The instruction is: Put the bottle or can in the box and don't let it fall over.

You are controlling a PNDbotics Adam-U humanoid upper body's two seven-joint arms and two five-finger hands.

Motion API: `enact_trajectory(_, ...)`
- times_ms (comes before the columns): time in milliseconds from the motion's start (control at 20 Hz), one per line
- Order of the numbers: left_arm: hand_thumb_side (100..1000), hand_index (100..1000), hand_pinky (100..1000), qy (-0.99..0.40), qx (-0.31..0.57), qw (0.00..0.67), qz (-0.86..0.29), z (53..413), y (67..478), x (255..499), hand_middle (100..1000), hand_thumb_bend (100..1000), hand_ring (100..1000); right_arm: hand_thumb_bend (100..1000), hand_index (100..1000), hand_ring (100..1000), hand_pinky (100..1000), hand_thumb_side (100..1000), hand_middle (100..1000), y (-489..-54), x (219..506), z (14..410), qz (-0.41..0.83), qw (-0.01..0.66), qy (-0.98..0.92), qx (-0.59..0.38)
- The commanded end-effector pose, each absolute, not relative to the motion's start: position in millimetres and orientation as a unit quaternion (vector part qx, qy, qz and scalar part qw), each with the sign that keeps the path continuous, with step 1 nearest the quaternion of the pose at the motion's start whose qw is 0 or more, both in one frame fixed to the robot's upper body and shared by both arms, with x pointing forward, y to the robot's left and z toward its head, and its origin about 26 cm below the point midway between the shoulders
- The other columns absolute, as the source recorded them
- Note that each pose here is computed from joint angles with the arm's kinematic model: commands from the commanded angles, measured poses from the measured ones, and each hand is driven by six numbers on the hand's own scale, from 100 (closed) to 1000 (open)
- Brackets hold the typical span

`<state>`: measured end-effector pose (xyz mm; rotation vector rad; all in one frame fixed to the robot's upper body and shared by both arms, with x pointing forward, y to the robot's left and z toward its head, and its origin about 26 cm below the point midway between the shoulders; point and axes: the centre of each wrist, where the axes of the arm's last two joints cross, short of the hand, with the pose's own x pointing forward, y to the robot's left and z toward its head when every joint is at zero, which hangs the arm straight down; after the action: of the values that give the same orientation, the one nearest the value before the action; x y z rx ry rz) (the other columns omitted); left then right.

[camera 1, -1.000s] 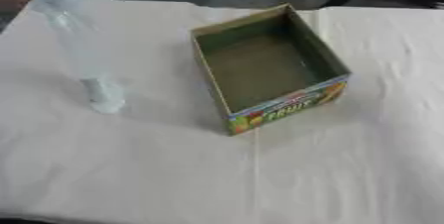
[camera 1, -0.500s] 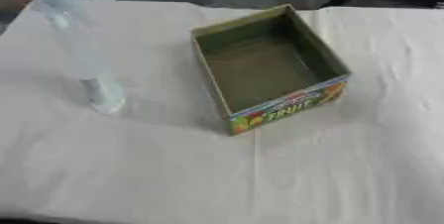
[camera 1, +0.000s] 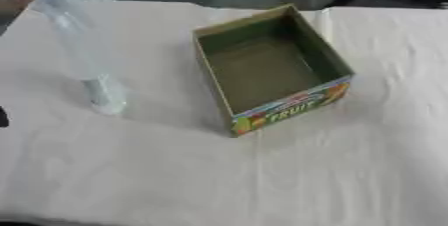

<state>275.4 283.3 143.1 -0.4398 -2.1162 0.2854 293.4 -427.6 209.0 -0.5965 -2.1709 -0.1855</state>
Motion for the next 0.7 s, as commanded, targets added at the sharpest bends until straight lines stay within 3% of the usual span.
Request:
enact_trajectory(50, 598, 1000, 289, -0.847, -0.234, 0.464, 0.110, 147, 279, 273, 378, 752, 430, 100, 980, 889, 811, 771, 1000, -429, 291, 222, -0.069, 0.411, -0.876, -0.242)
enact_trajectory(250, 614, 1000, 311, -0.818, -0.303, 0.474, 0.122, 144, 273, 273, 302, 727, 336, 100, 980, 889, 811, 771, 1000, -429, 291, 222, -0.069, 0.411, -0.876, -0.240)
enact_trajectory(400, 666, 1000, 226, -0.794, -0.353, 0.476, 0.135, 146, 267, 275, 256, 689, 226, 100, 979, 889, 811, 771, 1000, -428, 292, 221, -0.069, 0.413, -0.876, -0.239)
enact_trajectory(650, 741, 1000, 149, -0.761, -0.410, 0.480, 0.150, 151, 259, 279, 241, 628, 169, 100, 978, 890, 812, 772, 1000, -428, 292, 221, -0.069, 0.414, -0.877, -0.236)
enact_trajectory(700, 808, 1000, 120, -0.754, -0.420, 0.481, 0.153, 151, 258, 279, 227, 571, 147, 100, 978, 891, 813, 772, 1000, -428, 292, 221, -0.069, 0.414, -0.877, -0.235)
